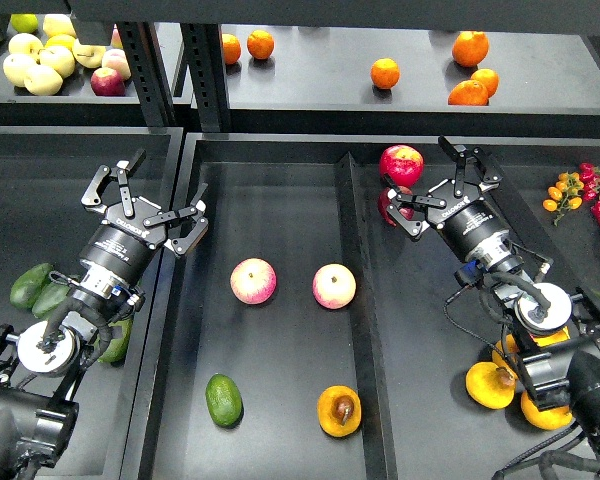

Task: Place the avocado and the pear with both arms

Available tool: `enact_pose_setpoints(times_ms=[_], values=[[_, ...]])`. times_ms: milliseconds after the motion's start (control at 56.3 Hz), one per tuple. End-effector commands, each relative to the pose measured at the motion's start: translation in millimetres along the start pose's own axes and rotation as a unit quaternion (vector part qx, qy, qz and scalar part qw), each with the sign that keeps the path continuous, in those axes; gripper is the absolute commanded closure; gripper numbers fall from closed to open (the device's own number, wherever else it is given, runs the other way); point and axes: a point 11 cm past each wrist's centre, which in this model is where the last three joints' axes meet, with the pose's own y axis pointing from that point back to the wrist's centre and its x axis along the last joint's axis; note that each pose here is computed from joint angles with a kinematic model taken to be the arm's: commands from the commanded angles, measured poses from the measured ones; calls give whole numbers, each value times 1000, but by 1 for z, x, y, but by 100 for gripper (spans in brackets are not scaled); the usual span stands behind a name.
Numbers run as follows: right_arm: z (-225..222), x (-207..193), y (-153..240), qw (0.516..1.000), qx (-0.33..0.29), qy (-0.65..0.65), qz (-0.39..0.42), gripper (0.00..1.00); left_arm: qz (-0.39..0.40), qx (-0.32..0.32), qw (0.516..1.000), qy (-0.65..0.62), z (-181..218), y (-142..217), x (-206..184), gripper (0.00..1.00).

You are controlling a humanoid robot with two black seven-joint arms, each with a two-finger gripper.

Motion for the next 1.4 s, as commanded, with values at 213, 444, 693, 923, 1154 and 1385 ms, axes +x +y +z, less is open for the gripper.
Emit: enact_pose_setpoints(times_ms=[213,444,693,923,1154,1385], values=[[0,-3,-2,1000,0,2,-4,0,-22,107,994,-10,-22,-15,-15,1],[-4,-3,-1,1000,7,0,-5,0,6,222,968,-117,-9,-16,-16,1],[-14,-3,-1,1000,24,-6,-5,0,67,352,902,-239,18,-2,-11,2],[-27,-9,-3,999,45,-10,-13,0,96,462,812,-343,25,7,-20,3],[-28,-9,-3,999,46,-10,-13,0,98,553,726,-398,1,23,-13,4],[-28,-4,-2,999,46,-12,-6,0,111,612,660,-421,-17,53,15,6]])
